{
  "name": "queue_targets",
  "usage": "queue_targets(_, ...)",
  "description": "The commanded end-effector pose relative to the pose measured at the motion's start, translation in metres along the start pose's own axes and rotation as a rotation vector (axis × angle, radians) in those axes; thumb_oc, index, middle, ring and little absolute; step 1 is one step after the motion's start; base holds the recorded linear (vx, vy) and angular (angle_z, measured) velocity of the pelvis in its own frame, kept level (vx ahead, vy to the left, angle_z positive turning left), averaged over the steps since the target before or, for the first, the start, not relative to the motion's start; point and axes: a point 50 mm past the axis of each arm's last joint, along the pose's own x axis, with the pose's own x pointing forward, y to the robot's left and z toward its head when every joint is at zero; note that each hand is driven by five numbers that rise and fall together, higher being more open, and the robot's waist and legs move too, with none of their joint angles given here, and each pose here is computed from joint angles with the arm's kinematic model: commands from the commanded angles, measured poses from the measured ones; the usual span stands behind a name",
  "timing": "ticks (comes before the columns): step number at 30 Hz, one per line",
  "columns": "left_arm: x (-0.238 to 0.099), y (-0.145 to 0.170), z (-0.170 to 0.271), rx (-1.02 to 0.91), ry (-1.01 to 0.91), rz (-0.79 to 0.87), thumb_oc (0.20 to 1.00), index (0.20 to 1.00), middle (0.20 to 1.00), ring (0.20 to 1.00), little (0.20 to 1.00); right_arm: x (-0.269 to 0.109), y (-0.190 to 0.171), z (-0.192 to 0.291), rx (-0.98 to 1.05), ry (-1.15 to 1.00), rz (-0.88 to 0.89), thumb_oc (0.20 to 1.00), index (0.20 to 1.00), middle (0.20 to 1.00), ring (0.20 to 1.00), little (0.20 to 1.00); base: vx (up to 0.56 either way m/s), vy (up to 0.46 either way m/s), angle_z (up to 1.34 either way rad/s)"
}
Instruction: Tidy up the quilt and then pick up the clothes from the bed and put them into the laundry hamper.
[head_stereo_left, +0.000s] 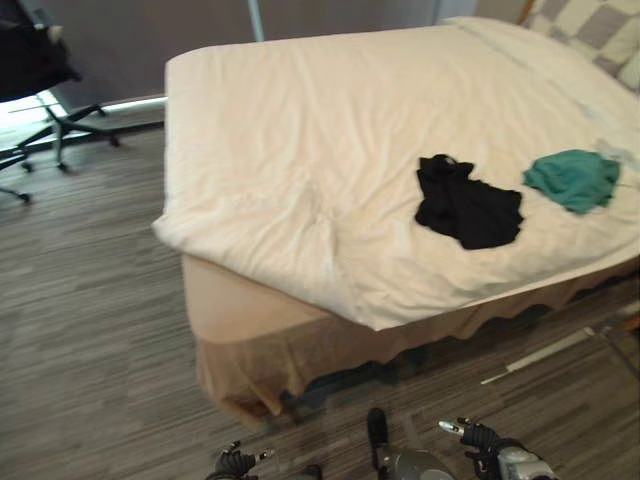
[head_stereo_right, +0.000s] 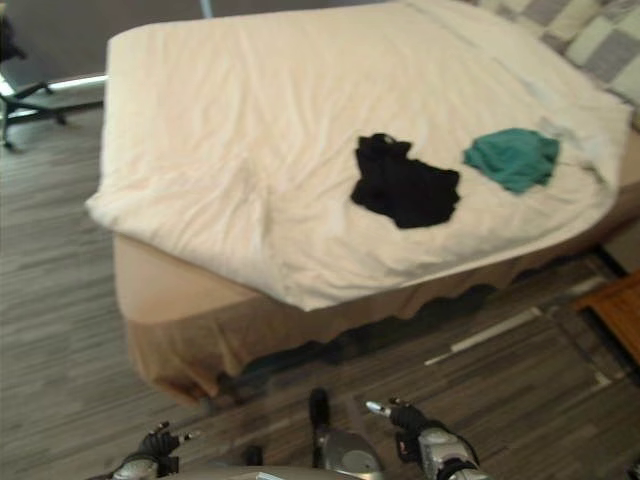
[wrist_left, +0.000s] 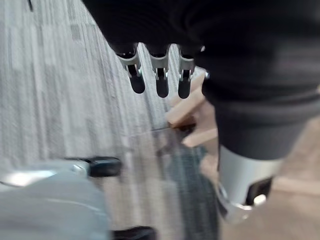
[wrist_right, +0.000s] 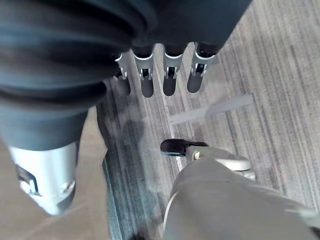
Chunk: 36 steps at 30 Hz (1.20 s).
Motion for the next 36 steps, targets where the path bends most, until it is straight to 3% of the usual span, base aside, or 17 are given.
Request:
queue_targets(1,0.004,0.013,0.026,0.046,-0.103,0.034,1.000,1.000,1.000,1.000,1.000,-0.003,-0.019,0.000,-0.041,0.044,-0.045,1.000,1.000,1.000,1.000,1.000,0.00,0.000,0.48)
queue_targets(3,0.004,0.013,0.026,0.046,-0.103,0.034,1.000,1.000,1.000,1.000,1.000,-0.003,-0.019,0.000,-0.041,0.044,-0.045,1.000,1.000,1.000,1.000,1.000,-0.02,-0.007,0.25)
queue_targets(4,-0.009,0.027,0.105,0.140,-0.547,0.147,1.000,1.000,1.000,1.000,1.000,-0.011,-0.043,-0.010,0.011,0.088,-0.119,1.000,1.000,1.000,1.000,1.000,-0.05,0.113,-0.05)
queue_targets(5,-0.054,0.049,0.196,0.197,-0.983,0.170,1.000,1.000,1.000,1.000,1.000,-0.015,-0.051,-0.031,-0.004,0.116,-0.148,1.000,1.000,1.000,1.000,1.000,-0.05,0.118,1.03)
queue_targets(11,-0.116,0.054,0.272,0.336,-1.333,0.203,1.000,1.000,1.000,1.000,1.000,-0.016,-0.038,-0.052,0.009,0.148,-0.123,1.000,1.000,1.000,1.000,1.000,0.06,0.045,0.70)
queue_targets(16,-0.134,0.046,0.299,0.421,-1.394,0.210,1.000,1.000,1.000,1.000,1.000,-0.017,-0.034,-0.060,-0.014,0.159,-0.110,1.000,1.000,1.000,1.000,1.000,0.08,0.006,-0.04)
queue_targets(21,-0.146,0.018,0.343,0.649,-1.429,0.291,1.000,1.000,1.000,1.000,1.000,-0.016,-0.033,-0.048,-0.060,0.104,-0.091,1.000,1.000,1.000,1.000,1.000,-0.02,0.014,-0.09)
queue_targets(28,-0.164,0.002,0.401,0.744,-1.476,0.505,1.000,1.000,1.000,1.000,1.000,-0.015,-0.041,-0.004,-0.107,-0.023,-0.081,1.000,1.000,1.000,1.000,1.000,-0.15,0.034,-0.21)
queue_targets(29,-0.176,-0.001,0.425,0.767,-1.482,0.601,1.000,1.000,1.000,1.000,1.000,-0.014,-0.043,0.011,-0.134,-0.058,-0.078,1.000,1.000,1.000,1.000,1.000,-0.16,0.020,-0.27)
queue_targets(33,-0.182,-0.003,0.442,0.820,-1.436,0.663,1.000,1.000,1.000,1.000,1.000,-0.014,-0.043,0.024,-0.148,-0.091,-0.078,1.000,1.000,1.000,1.000,1.000,-0.11,0.017,-0.20)
queue_targets(36,-0.180,-0.003,0.455,0.977,-1.262,0.735,1.000,1.000,1.000,1.000,1.000,-0.015,-0.047,0.043,-0.143,-0.138,-0.084,1.000,1.000,1.000,1.000,1.000,-0.10,0.053,-0.16)
